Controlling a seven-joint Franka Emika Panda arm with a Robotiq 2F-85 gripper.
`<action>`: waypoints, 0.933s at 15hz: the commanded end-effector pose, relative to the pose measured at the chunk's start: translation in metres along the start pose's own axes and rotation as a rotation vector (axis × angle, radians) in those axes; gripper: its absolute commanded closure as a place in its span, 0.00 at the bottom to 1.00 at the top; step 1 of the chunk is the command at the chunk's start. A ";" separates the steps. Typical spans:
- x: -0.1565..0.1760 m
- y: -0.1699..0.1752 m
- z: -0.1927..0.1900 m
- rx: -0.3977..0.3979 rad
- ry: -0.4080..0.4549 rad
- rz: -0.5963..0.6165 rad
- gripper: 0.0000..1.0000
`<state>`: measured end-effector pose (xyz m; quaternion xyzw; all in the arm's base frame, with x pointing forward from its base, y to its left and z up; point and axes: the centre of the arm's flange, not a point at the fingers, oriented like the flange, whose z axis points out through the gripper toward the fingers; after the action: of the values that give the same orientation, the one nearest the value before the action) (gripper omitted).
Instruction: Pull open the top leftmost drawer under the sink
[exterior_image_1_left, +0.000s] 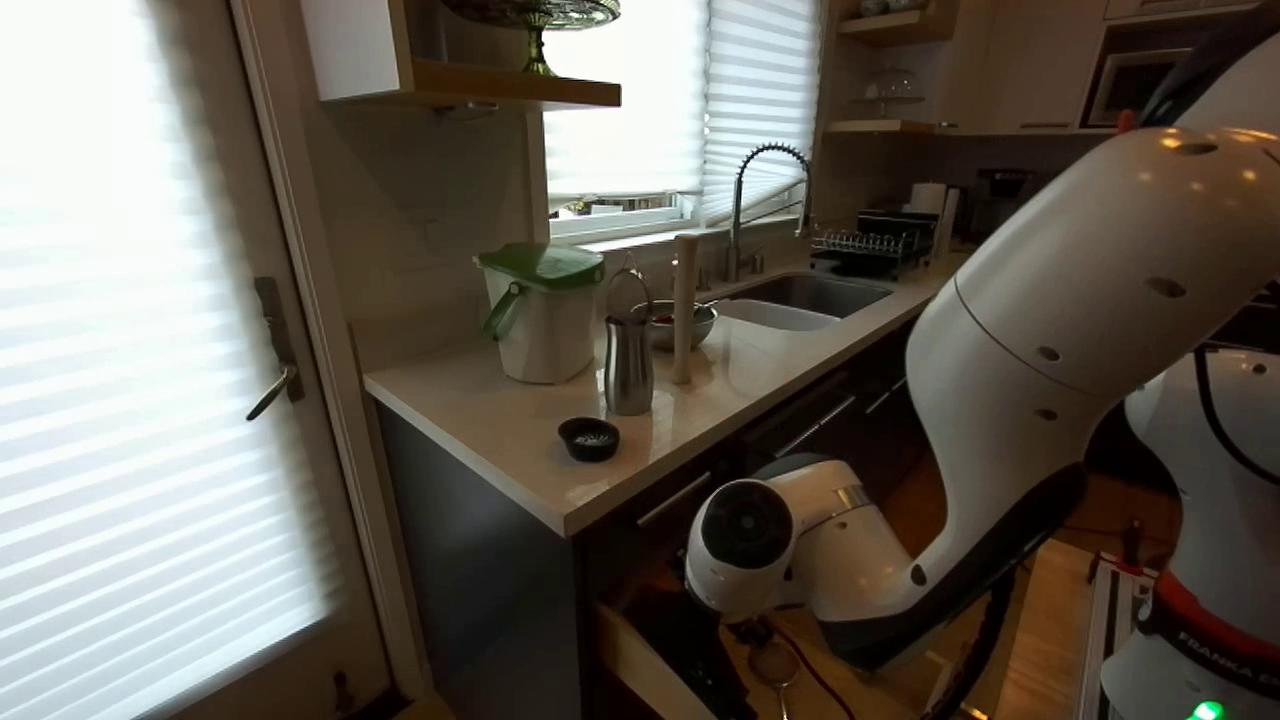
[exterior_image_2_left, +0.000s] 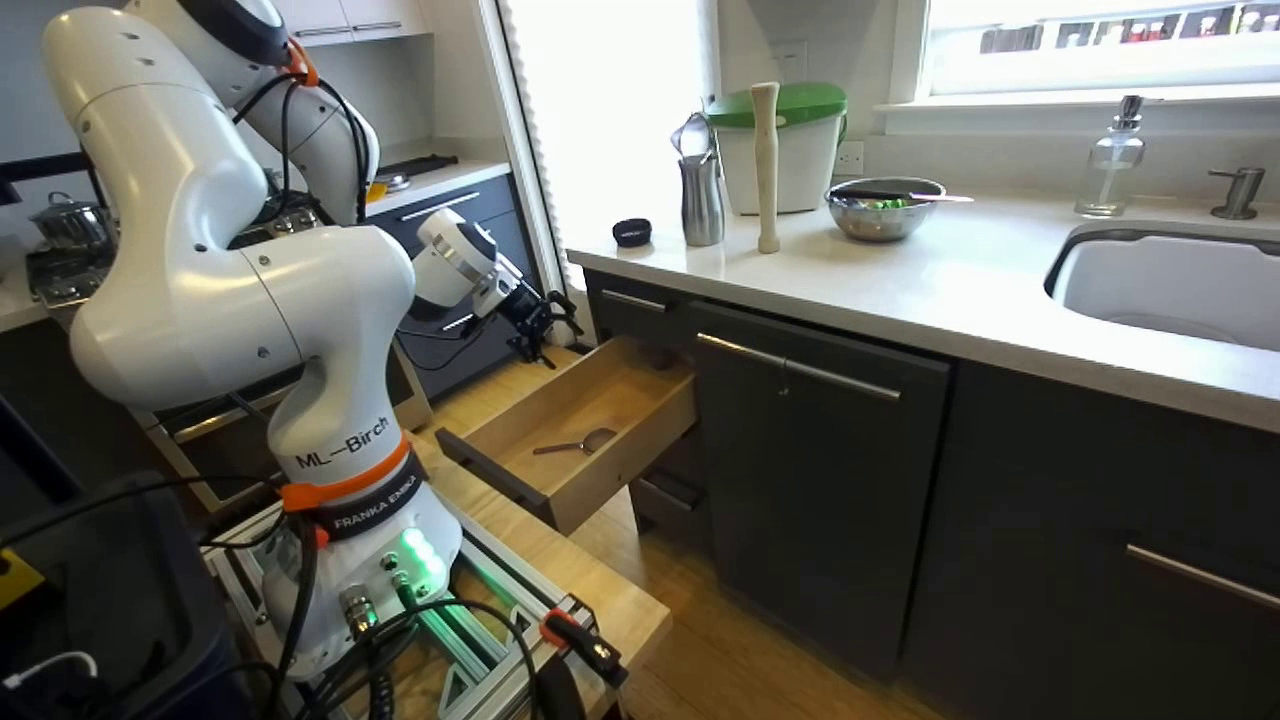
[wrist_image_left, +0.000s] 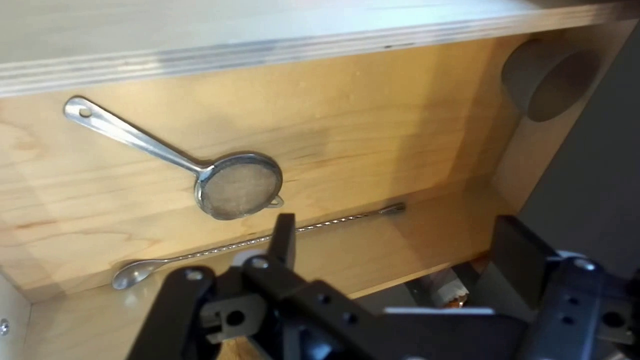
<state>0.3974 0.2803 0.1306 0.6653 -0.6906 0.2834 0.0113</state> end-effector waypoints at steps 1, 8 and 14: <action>0.005 0.000 0.000 0.014 -0.023 -0.015 0.00; 0.034 0.018 -0.013 0.025 -0.181 -0.032 0.00; 0.044 0.007 -0.016 0.066 -0.147 0.005 0.00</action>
<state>0.3799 0.2461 0.1587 0.6826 -0.6813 0.2568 -0.0621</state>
